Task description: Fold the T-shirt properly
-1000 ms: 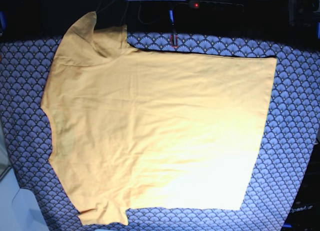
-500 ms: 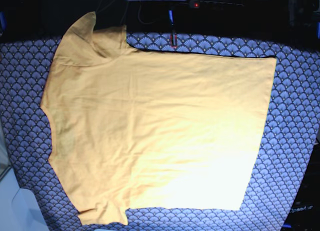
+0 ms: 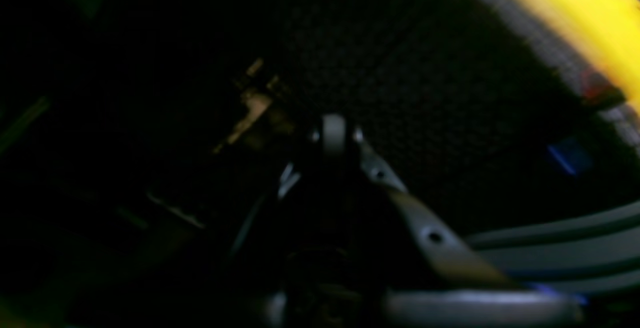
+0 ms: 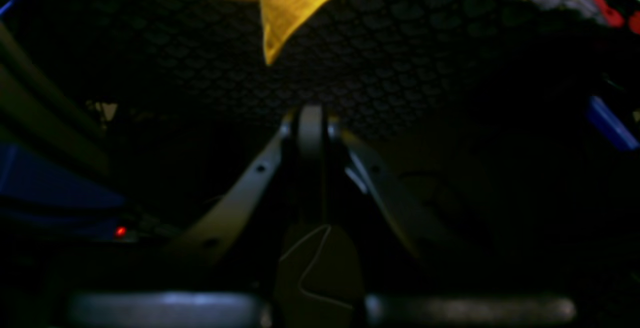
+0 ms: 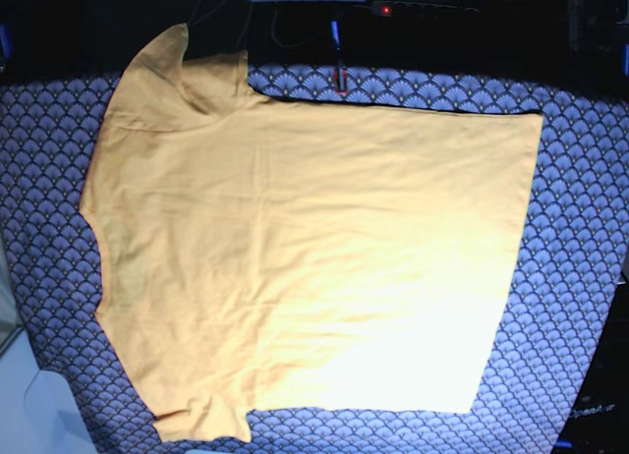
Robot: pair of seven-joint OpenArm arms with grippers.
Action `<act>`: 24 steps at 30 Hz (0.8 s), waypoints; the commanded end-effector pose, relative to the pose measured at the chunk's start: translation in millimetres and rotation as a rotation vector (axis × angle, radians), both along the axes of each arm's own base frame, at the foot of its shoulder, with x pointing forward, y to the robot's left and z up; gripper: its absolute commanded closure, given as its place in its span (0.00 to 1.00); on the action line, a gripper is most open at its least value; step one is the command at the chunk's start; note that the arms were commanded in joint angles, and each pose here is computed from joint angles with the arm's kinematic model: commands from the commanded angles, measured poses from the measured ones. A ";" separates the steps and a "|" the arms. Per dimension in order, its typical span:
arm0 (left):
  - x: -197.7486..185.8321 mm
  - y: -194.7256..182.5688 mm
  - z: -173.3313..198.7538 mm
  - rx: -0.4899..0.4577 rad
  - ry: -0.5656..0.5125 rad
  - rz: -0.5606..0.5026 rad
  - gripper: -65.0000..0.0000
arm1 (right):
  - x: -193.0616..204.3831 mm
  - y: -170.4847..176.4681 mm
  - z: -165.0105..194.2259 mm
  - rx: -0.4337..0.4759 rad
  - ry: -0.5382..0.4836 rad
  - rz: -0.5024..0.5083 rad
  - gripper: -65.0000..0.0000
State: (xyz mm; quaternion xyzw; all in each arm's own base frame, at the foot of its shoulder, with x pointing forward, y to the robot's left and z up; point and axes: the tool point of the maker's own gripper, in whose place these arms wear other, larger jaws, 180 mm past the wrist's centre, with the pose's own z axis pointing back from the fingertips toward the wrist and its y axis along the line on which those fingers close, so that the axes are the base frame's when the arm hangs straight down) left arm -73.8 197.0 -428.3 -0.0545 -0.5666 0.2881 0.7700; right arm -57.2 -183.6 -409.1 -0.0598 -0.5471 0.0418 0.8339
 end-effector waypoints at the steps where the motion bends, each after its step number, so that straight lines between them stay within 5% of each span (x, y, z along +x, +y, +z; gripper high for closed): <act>1: 0.1 -8.4 18.7 -0.017 -0.017 -0.033 1.00 | -3.9 -2.9 7.5 -0.005 -0.005 0.000 1.00; 5: 49.8 -34.9 64.9 -0.040 -0.033 -0.242 1.00 | 11.0 -0.2 13.1 -0.001 -0.016 0.005 1.00; 9: 100.5 -33.9 92.2 0.055 0.003 -0.387 1.00 | 24.6 3.3 25.2 0.004 -0.020 0.012 1.00; 16: 154.5 -7.0 100.5 0.232 0.159 -0.452 1.00 | 66.9 11.6 48.7 0.016 -0.013 0.023 1.00; 24: 191.6 21.5 82.7 0.318 0.290 -0.506 1.00 | 127.5 33.1 60.6 0.095 0.012 0.050 1.00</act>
